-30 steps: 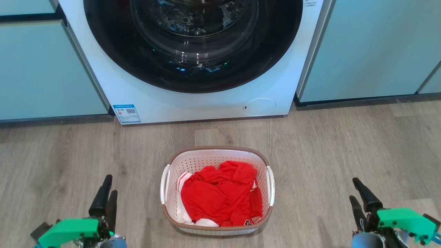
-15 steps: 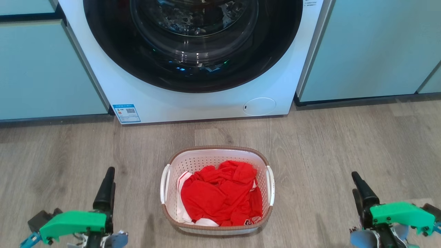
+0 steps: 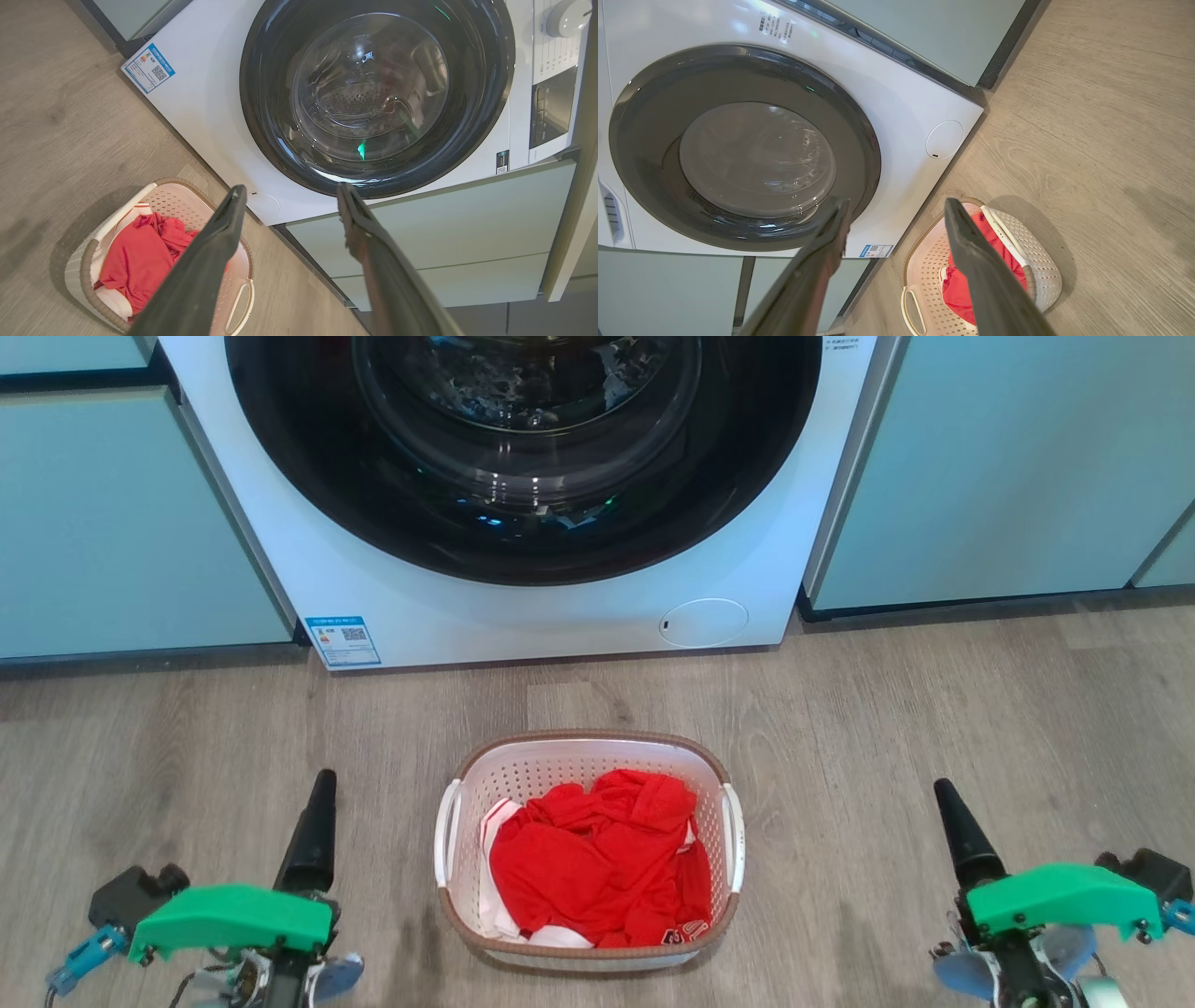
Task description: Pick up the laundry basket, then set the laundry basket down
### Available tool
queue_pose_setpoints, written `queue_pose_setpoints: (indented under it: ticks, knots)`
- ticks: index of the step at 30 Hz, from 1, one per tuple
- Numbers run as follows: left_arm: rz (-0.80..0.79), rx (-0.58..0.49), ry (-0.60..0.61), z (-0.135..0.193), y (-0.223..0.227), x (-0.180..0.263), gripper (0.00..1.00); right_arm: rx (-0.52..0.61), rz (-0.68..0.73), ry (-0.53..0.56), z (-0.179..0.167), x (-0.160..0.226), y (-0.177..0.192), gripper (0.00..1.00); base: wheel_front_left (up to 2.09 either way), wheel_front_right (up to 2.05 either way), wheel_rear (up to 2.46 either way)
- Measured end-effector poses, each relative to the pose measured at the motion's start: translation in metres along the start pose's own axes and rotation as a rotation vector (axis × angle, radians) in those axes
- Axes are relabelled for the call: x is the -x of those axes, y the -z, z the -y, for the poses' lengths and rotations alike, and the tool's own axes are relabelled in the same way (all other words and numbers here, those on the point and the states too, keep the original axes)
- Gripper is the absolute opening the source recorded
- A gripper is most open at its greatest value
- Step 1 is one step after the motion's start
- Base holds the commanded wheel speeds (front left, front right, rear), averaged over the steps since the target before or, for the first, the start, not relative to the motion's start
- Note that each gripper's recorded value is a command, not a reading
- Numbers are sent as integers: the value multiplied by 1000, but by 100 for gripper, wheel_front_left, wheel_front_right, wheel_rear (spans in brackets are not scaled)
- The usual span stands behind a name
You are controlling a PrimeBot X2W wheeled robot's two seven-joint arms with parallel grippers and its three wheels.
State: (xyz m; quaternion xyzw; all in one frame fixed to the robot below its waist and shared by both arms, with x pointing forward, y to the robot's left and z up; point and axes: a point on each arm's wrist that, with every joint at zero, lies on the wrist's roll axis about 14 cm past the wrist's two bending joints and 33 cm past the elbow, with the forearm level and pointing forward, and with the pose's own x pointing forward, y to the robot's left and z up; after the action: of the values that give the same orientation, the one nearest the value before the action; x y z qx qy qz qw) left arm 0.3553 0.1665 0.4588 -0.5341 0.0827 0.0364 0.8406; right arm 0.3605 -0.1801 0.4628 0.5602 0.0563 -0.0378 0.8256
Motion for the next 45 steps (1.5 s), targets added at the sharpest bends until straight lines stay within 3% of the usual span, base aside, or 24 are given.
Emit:
queue_pose_setpoints:
  ticks: [17,45]
  knots:
    - [2,-311,38,17,8,1,100,236,-34,-56,-15,1,16,100,0,0,0]
    - [58,-685,92,33,13,8,100,561,-38,-168,-38,4,34,100,0,0,0]
